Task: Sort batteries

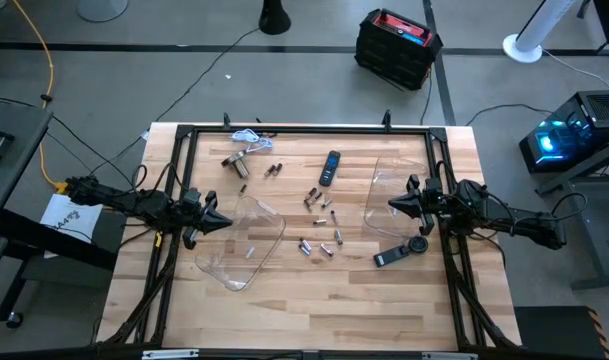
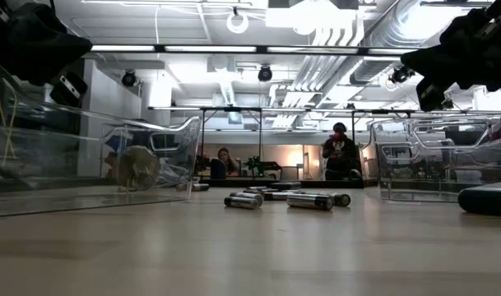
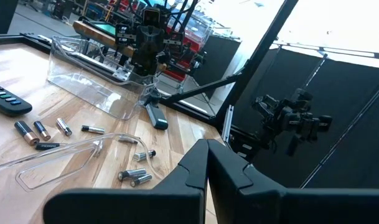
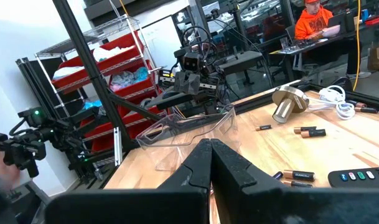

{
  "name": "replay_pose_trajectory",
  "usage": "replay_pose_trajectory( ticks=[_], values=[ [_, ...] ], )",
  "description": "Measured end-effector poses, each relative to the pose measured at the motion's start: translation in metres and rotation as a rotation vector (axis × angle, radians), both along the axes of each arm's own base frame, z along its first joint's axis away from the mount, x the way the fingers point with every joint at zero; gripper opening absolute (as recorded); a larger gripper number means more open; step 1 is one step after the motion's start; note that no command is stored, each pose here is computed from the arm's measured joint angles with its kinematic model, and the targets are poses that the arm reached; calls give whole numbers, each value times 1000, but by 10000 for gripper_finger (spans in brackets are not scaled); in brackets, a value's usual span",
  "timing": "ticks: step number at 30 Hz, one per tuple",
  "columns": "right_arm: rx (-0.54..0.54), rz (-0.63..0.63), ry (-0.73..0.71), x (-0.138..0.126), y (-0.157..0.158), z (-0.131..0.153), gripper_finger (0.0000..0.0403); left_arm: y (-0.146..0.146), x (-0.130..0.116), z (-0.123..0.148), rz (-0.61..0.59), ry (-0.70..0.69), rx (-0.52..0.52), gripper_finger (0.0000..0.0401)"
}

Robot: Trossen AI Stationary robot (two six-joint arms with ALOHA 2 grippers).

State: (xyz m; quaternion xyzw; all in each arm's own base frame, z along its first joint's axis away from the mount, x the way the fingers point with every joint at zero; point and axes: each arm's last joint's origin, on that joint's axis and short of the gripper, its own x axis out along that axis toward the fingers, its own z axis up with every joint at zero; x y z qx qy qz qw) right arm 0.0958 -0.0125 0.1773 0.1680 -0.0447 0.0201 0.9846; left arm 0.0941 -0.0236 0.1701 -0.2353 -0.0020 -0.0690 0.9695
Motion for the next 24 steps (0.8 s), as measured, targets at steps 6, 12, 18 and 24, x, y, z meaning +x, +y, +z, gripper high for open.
replay_pose_trajectory(
  ticks=[6,12,18,24],
  values=[
    [0,0,0,0,0,0,0,0,0,0,0,1,0,0],
    [0,0,0,0,0,0,0,0,0,0,0,0,0,0],
    [0,0,0,0,0,0,0,0,0,0,0,0,0,0],
    [5,-56,-1,0,-2,0,0,0,0,0,0,0,0,0]
  ],
)
